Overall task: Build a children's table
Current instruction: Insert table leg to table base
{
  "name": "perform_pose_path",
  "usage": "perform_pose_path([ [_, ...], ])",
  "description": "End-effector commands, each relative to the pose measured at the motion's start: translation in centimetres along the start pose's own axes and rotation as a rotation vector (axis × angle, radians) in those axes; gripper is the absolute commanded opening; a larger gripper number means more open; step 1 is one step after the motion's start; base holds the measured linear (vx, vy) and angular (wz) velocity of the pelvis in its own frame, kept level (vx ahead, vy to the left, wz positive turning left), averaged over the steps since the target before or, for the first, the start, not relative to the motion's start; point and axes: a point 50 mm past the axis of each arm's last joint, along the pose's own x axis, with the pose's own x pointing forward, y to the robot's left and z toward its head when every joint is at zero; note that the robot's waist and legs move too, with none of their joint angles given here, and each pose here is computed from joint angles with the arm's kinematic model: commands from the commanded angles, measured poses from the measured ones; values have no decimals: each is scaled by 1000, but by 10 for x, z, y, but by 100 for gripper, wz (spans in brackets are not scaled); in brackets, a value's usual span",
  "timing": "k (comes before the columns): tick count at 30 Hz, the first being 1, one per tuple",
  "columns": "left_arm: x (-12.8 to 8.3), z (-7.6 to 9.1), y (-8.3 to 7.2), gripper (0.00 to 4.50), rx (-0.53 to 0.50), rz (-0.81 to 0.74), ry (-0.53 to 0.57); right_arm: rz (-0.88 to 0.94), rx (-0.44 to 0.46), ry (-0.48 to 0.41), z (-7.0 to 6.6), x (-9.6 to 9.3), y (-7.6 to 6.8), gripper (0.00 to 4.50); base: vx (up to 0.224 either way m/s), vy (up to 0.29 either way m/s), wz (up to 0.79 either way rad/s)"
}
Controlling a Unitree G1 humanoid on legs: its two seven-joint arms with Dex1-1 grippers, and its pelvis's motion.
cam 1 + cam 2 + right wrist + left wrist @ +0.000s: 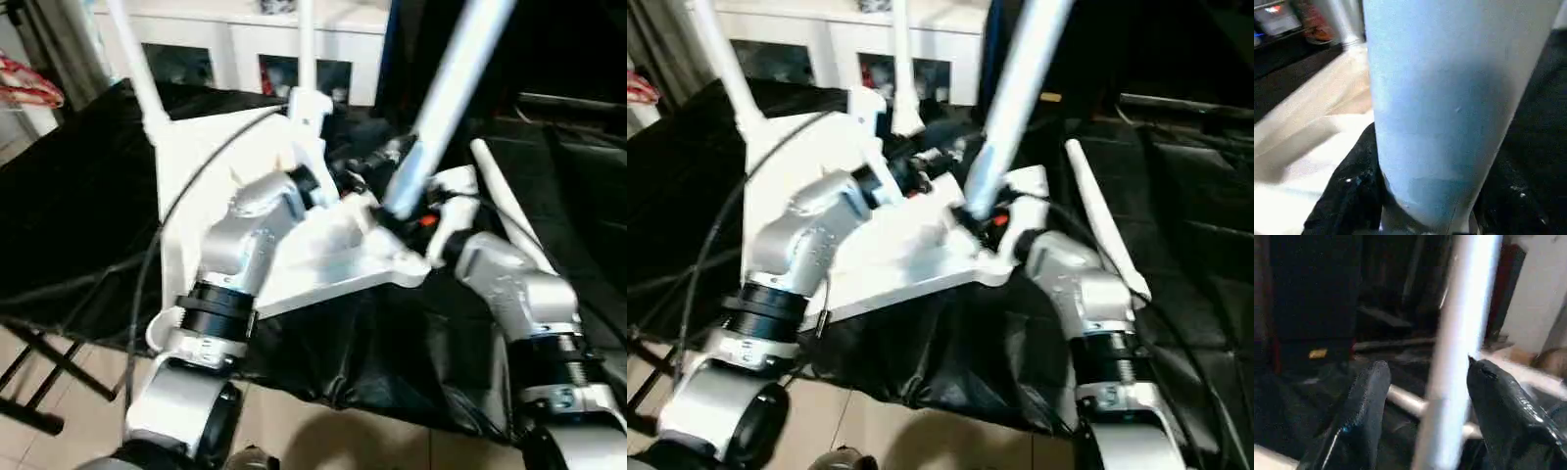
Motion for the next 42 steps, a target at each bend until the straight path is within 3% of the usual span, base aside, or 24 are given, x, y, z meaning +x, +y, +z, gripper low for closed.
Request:
perform_pose_path([
  [1, -6, -28, 6, 288, 104, 7, 203, -88, -24, -4, -3, -9, -13, 191, 0, 0, 0],
  [2, -6, -31, 6, 288, 114, 3, 222, -95, -26, -4, -3, -10, -14, 191, 0, 0, 0],
  [4, -14, -57, 5, 288, 246, -64, 389, -163, -44, 0, -7, -19, -24, 191, 0, 0, 0],
  [12, -19, -94, -2, 288, 174, -118, 564, -225, -71, 24, -18, -37, -32, 191, 0, 0, 0],
  [18, -24, -102, -1, 233, 132, -137, 603, -228, -71, 20, -19, -38, -31, 191, 0, 0, 0],
  [27, -32, -110, 2, 156, 142, -157, 658, -210, -77, 27, -20, -36, -28, 191, 0, 0, 0],
  [28, -34, -112, 2, 132, 128, -166, 675, -203, -80, 30, -20, -35, -27, 191, 0, 0, 0],
  [42, -42, -118, 5, 23, 146, -185, 750, -179, -95, 38, -17, -34, -25, 191, 0, 0, 0],
])
